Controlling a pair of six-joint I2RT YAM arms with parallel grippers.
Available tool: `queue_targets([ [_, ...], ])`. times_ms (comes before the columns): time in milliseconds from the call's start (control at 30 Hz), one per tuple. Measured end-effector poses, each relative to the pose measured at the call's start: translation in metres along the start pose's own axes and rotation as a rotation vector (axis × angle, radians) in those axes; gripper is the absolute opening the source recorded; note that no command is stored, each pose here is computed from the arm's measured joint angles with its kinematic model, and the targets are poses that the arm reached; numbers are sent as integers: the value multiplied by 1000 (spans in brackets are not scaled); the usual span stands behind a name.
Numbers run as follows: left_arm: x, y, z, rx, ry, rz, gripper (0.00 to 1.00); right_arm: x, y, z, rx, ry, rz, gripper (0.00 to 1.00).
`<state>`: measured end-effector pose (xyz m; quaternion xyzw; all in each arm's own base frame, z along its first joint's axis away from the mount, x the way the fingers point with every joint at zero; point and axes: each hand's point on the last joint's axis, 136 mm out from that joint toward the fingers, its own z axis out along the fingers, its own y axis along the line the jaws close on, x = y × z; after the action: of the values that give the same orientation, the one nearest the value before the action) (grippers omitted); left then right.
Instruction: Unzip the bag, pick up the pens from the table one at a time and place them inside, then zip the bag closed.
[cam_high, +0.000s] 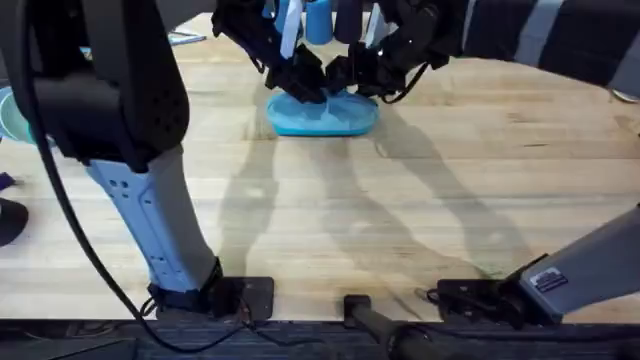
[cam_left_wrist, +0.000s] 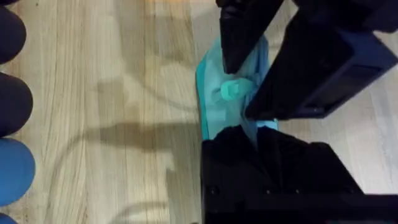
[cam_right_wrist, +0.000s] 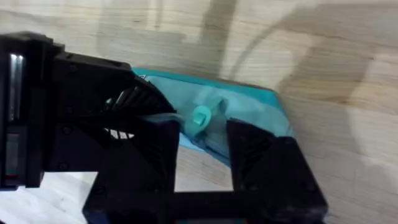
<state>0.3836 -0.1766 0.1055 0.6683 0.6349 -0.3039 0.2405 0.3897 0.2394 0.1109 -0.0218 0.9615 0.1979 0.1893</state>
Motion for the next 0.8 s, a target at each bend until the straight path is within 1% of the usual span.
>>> queue_targets([
  [100, 0, 0, 0, -2, 0, 1, 42, -1, 1, 0, -3, -5, -1, 399],
  [167, 0, 1, 0, -2, 0, 2, 42, -2, 2, 0, -6, -9, -2, 290],
  [367, 0, 1, 0, -2, 1, 2, 42, -3, 2, 0, -7, -10, -4, 59],
  [400, 0, 1, 0, -2, 1, 2, 42, -2, 2, 0, -9, -9, -3, 44],
  [800, 0, 0, 0, -2, 4, 3, 42, -2, 2, 0, -9, -9, -3, 34],
])
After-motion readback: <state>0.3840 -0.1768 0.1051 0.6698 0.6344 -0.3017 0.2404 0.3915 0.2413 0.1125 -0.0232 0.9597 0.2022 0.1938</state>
